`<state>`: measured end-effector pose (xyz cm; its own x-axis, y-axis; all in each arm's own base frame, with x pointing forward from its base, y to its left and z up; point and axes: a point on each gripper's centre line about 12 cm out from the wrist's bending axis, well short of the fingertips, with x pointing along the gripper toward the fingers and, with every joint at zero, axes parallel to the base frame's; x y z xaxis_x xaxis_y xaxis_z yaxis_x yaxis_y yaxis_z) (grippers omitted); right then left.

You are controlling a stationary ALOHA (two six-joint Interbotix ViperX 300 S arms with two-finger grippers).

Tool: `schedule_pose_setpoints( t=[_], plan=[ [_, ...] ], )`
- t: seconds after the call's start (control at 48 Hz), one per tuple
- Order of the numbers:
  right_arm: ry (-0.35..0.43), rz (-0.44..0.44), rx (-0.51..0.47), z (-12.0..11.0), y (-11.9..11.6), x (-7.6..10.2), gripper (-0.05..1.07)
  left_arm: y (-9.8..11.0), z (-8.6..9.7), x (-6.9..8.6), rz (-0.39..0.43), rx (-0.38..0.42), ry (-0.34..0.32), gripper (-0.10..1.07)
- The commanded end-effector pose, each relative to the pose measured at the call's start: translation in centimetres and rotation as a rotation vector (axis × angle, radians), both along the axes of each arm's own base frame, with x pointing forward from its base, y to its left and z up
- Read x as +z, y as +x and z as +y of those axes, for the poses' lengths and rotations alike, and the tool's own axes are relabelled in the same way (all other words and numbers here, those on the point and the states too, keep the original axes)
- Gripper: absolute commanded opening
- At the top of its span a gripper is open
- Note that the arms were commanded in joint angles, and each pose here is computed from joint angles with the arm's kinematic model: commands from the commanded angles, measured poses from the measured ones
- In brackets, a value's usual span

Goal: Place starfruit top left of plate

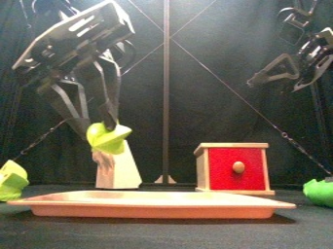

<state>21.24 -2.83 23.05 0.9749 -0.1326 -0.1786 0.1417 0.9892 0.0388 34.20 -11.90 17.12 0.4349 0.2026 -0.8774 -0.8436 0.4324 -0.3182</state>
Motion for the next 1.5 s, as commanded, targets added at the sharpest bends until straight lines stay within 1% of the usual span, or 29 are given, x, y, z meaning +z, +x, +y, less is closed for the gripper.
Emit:
schedule_pose_setpoints(
  t=[0.0,0.146,0.271,0.417,0.583,0.75,0.979,1.146,1.25,1.333,1.479],
  plan=[
    [-0.003,-0.012,-0.007,-0.2,0.2,0.5,0.01,-1.3,-0.3,2.4,-0.035,0.006,-0.039,0.68],
    [0.0,-0.012,-0.015,-0.3,0.2,0.4,0.01,-3.5,-1.1,2.8,-0.016,0.008,-0.099,0.68],
    [0.003,-0.011,-0.016,-0.3,0.2,0.4,0.01,-5.2,-2.2,2.6,0.021,0.003,-0.153,0.68],
    [0.007,-0.01,-0.018,-0.3,0.1,0.3,0.01,-7.2,-3.5,2.2,0.059,-0.033,-0.185,0.68],
    [0.007,-0.009,-0.018,-0.3,0.1,0.3,0.01,-9.3,-3.4,1.7,0.081,-0.055,-0.198,0.68],
    [0.006,-0.009,-0.017,-0.3,0.1,0.3,0.01,-11.1,-2.6,0.6,0.123,-0.043,-0.206,0.68],
    [0.007,-0.002,-0.029,-0.6,0.0,0.0,0.01,-12.1,-1.9,-1.4,0.127,-0.051,-0.227,0.68],
    [0.008,-0.003,-0.036,-0.7,0.0,0.0,0.01,-12.5,-1.5,-2.5,0.134,-0.058,-0.227,0.68],
    [0.008,-0.003,-0.036,-0.7,0.0,0.0,0.01,-12.6,-1.3,-2.8,0.126,-0.061,-0.234,0.69],
    [0.008,-0.003,-0.038,-0.8,0.0,0.0,0.01,-12.2,-1.2,-2.8,0.095,-0.075,-0.243,0.69],
    [0.008,-0.003,-0.039,-0.8,0.0,0.0,0.01,-11.7,-0.6,-3.3,0.063,-0.105,-0.234,0.69]
  ],
)
